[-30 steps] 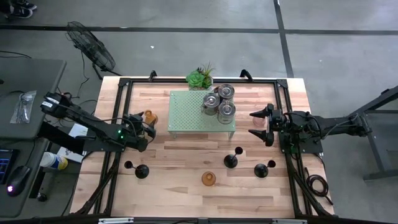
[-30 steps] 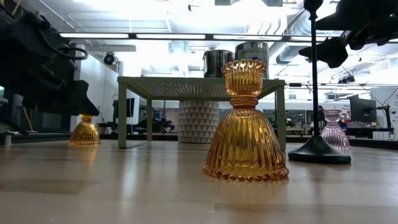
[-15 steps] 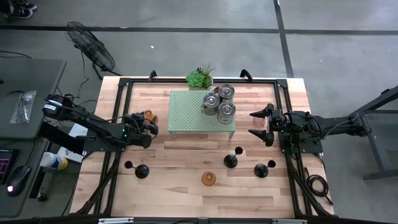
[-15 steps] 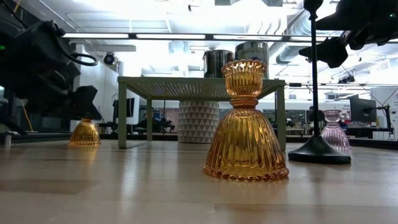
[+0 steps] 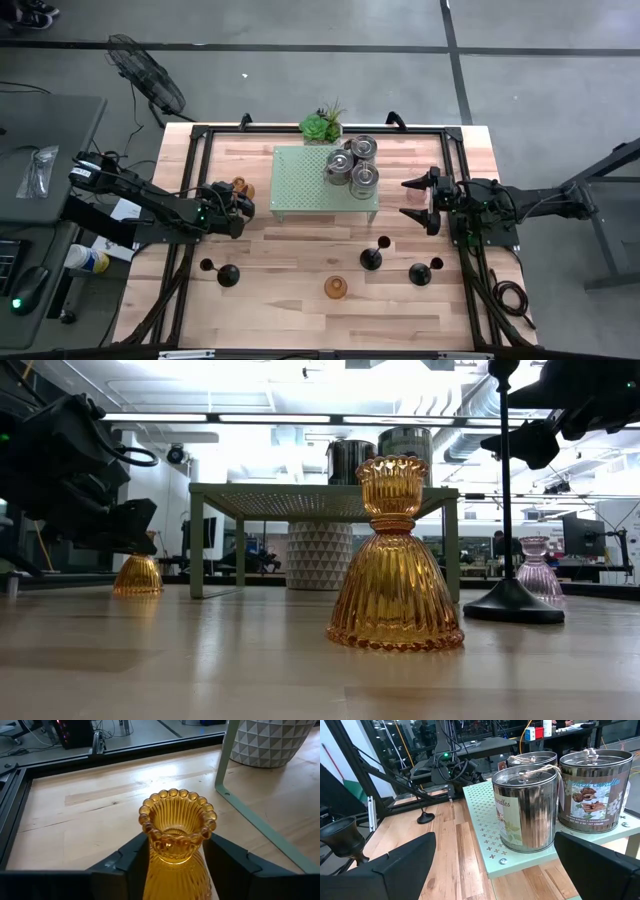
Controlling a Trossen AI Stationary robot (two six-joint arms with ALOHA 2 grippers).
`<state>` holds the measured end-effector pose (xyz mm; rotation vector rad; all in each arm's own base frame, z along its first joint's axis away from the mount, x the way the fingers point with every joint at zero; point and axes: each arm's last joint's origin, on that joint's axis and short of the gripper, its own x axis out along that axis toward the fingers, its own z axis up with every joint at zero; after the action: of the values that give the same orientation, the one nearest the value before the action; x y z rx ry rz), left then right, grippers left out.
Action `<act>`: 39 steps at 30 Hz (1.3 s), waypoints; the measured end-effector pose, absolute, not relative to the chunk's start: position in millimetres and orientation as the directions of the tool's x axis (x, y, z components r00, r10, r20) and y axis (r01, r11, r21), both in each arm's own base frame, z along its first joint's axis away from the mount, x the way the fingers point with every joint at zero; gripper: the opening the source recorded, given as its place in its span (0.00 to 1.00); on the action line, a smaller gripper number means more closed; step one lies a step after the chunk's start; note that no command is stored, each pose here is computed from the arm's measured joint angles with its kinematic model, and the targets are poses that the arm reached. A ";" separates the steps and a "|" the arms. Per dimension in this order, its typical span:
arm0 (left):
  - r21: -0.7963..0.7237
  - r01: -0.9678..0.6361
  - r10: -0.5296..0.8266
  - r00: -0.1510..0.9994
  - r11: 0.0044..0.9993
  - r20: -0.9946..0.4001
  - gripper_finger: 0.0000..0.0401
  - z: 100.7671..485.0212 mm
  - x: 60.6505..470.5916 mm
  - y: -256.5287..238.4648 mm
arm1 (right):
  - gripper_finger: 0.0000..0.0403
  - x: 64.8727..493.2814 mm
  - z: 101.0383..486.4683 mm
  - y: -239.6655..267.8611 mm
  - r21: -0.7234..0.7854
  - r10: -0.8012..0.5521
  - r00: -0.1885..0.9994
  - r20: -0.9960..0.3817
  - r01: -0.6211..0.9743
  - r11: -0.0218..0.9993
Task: Pick & Place candle stick holders
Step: Put the top gold glass candle holder on the shelf
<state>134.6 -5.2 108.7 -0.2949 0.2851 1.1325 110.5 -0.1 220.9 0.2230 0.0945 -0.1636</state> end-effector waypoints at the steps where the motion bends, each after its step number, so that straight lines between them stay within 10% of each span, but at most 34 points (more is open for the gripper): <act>1: -0.086 -0.915 0.841 0.397 0.394 -0.369 0.42 108.7 134.7 -5.2 | 0.99 110.6 220.9 -0.1 0.212 -0.151 0.982 -0.111 0.172 0.962; 39: -0.096 -0.915 0.839 0.399 0.392 -0.371 0.24 108.8 134.9 -5.3 | 0.99 110.6 220.9 -0.1 0.212 -0.151 0.982 -0.111 0.172 0.962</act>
<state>134.9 -5.3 108.8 -0.3056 0.2815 1.1316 110.6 -0.1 220.9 0.2232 0.0947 -0.1635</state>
